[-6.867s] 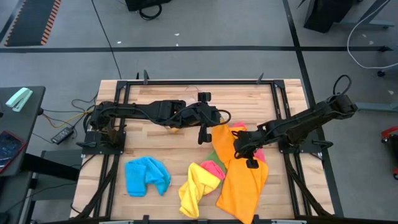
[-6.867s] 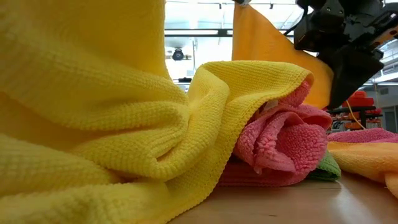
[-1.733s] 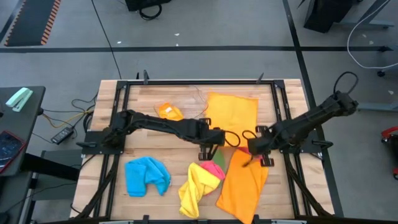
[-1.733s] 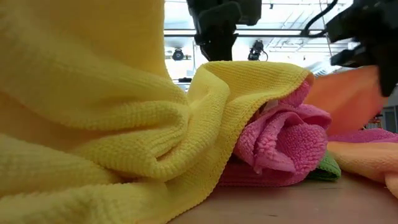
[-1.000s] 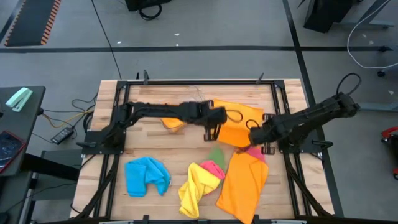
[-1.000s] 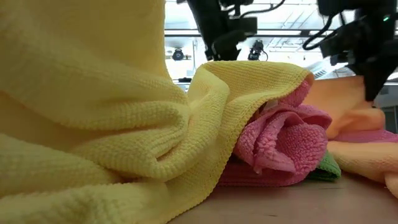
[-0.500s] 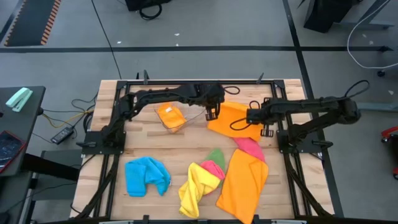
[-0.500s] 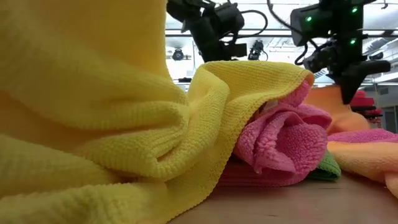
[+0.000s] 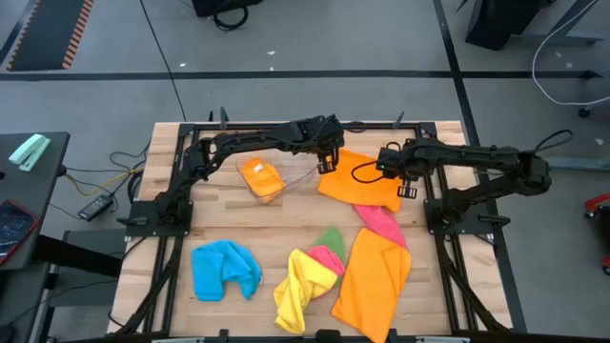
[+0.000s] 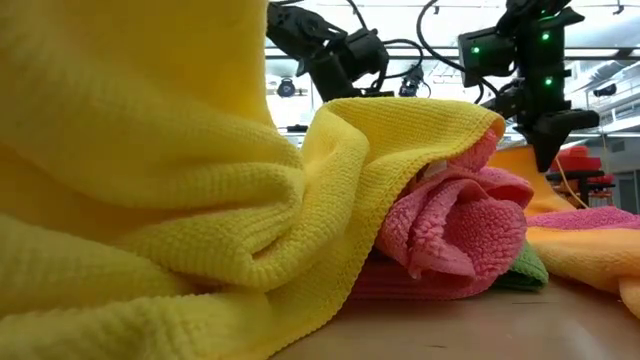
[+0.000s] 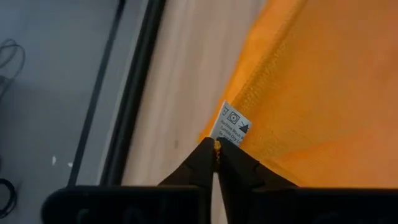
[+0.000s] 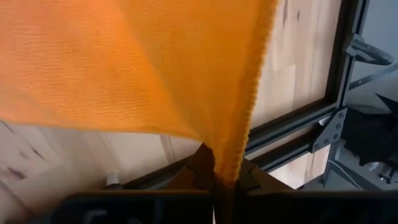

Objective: Fold microfiber towels
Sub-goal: Fold the orange microfiber towel

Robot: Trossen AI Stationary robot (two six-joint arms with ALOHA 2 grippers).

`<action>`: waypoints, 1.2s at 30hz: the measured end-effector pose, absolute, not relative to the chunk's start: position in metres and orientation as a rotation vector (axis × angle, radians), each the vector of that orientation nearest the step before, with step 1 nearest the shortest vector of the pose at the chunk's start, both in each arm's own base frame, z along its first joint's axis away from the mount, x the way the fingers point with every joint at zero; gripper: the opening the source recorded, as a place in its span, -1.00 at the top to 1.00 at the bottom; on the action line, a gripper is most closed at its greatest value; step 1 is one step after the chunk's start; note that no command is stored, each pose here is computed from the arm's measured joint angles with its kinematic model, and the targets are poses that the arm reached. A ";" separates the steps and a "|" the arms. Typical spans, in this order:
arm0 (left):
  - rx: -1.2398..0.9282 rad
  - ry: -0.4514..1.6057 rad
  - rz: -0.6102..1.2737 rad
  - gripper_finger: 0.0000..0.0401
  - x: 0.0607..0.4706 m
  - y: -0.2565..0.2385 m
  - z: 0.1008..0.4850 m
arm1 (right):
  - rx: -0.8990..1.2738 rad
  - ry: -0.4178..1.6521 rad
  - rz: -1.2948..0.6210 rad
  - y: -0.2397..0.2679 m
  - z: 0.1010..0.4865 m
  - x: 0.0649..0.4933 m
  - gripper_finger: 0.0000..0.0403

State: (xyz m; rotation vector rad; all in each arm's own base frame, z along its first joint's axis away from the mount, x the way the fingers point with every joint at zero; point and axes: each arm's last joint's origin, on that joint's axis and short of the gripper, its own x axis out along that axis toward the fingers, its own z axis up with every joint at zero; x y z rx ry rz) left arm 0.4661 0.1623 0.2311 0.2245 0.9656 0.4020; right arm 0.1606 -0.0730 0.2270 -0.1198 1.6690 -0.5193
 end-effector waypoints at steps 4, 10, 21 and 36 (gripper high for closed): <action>0.229 0.951 0.416 0.56 0.466 0.166 0.232 | -0.110 1.645 -0.540 -0.078 0.227 0.162 0.75; 0.308 0.964 0.376 0.16 0.467 0.167 0.232 | -0.062 1.647 -0.587 -0.079 0.227 0.160 0.42; 0.411 1.111 0.102 0.02 0.463 0.131 0.225 | 0.073 1.663 -0.555 -0.071 0.229 0.153 0.21; 0.416 1.262 -0.079 0.10 0.465 0.051 0.207 | 0.037 1.149 -0.325 -0.014 0.242 0.169 0.22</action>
